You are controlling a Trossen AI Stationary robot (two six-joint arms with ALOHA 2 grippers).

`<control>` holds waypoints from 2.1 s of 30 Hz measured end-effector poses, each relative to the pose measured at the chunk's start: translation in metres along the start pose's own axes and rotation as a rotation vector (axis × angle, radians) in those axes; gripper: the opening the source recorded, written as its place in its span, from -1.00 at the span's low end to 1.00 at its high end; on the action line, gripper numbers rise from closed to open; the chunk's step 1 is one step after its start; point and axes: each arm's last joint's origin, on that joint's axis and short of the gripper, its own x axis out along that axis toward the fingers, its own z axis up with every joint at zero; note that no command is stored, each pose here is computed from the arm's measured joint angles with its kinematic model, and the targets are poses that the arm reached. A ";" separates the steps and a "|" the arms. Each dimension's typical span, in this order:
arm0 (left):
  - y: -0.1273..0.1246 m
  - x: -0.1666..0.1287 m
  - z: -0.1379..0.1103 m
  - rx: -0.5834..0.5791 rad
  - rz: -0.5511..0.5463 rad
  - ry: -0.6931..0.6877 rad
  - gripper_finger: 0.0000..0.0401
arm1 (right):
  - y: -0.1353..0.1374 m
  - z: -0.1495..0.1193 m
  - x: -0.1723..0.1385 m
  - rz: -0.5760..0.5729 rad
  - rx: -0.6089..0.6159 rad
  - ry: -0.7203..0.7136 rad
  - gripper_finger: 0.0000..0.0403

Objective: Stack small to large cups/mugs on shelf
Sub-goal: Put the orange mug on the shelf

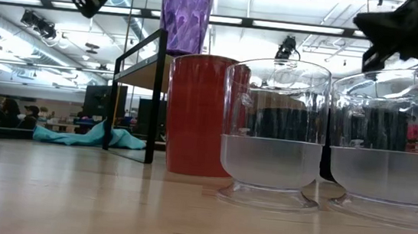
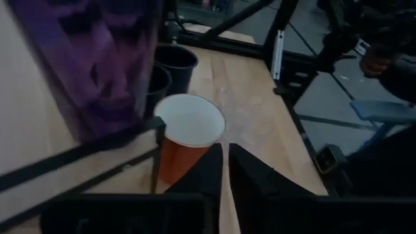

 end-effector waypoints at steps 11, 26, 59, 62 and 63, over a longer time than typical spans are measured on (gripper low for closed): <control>-0.020 -0.003 -0.005 0.113 -0.113 0.007 -0.87 | -0.001 -0.005 0.039 0.026 0.062 0.196 -0.81; -0.003 0.004 -0.016 0.211 0.004 -0.034 -0.95 | 0.031 0.009 0.116 0.073 -0.137 0.587 -0.81; 0.020 0.001 -0.059 0.148 -0.005 -0.225 -0.91 | 0.083 -0.007 0.228 0.139 -0.426 1.019 -0.45; 0.021 0.000 -0.060 0.150 -0.002 -0.214 -0.93 | 0.085 -0.007 0.237 0.135 -0.421 1.036 -0.35; 0.021 0.000 -0.060 0.152 0.000 -0.206 -0.94 | 0.085 -0.006 0.239 0.132 -0.418 1.046 -0.34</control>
